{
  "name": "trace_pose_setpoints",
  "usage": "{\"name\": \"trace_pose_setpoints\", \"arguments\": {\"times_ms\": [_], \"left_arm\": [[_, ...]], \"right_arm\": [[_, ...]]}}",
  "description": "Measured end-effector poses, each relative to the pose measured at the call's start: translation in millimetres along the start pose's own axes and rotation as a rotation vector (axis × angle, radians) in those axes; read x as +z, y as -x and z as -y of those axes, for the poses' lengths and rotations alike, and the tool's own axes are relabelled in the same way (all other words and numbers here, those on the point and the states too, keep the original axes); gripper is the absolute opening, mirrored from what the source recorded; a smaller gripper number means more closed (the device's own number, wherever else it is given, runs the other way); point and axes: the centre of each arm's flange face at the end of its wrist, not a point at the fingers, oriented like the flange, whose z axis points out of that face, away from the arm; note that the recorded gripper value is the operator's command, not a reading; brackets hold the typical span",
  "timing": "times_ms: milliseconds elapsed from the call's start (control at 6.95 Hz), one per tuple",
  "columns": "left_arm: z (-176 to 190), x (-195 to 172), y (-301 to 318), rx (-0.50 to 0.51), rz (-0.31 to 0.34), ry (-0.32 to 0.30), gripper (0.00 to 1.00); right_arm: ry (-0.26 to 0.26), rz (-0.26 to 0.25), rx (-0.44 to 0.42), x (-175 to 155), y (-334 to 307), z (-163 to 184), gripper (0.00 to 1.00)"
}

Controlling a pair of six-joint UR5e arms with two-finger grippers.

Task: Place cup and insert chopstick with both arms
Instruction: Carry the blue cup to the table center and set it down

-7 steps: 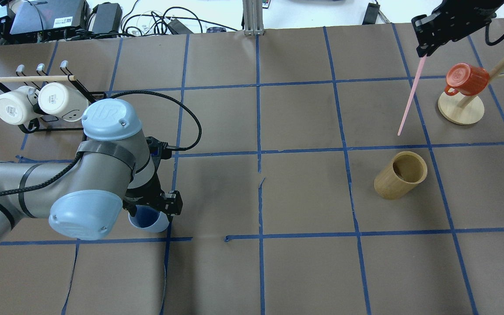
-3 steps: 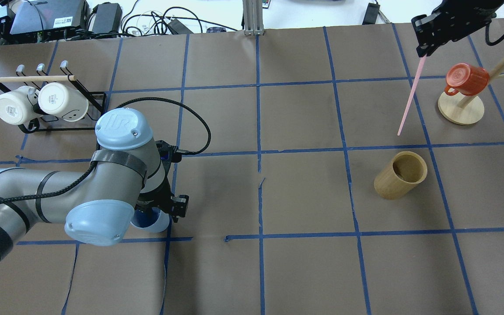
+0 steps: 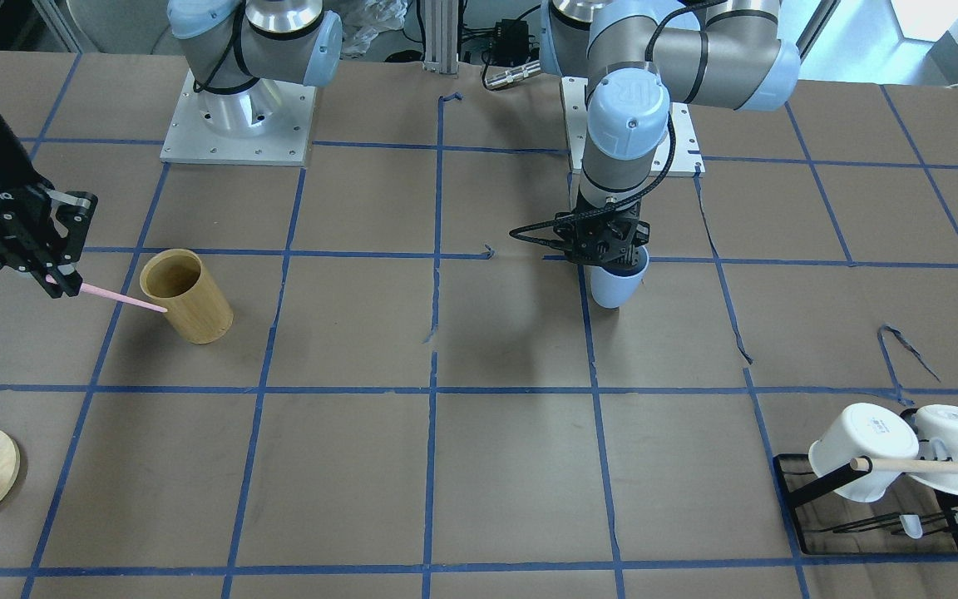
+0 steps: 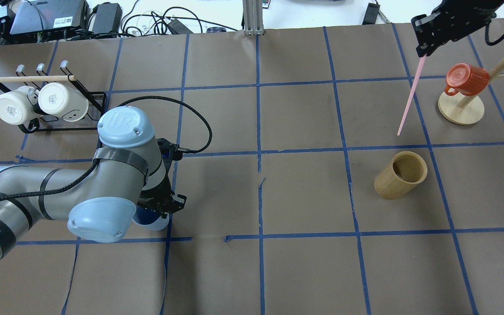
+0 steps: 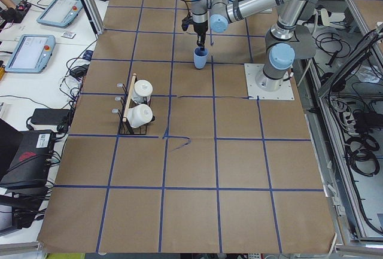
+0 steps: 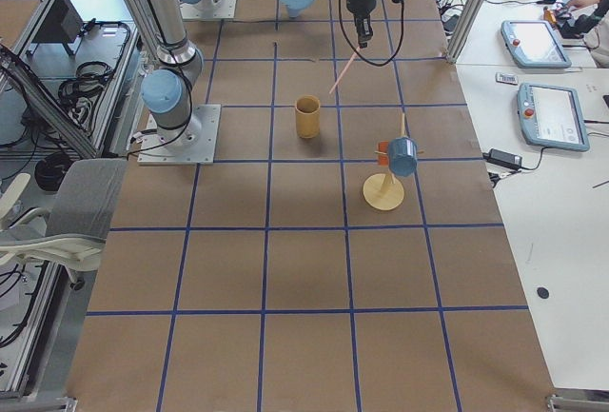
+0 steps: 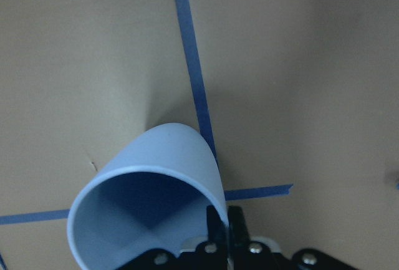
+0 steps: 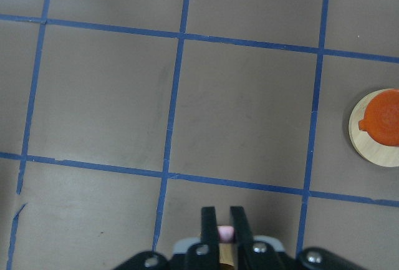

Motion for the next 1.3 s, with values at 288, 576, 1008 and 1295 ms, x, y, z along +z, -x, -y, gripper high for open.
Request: {"name": "trace_pose_setpoints", "arguments": {"times_ms": [288, 576, 1008, 1295], "left_arm": [[32, -40, -30, -0.051, -0.053, -0.031, 0.00], [59, -69, -120, -0.157, -0.112, -0.048, 0.00], [50, -57, -229, -0.267, -0.153, 0.068, 0.00], [41, -42, -251, -0.264, -0.125, 0.102, 1.00]], "right_arm": [[-0.001, -0.001, 0.000, 0, 0, 0, 0.00], [-0.002, -0.001, 0.000, 0, 0, 0, 0.00], [-0.003, -0.001, 0.000, 0, 0, 1, 0.00], [-0.005, -0.001, 0.000, 0, 0, 1, 0.00]]}}
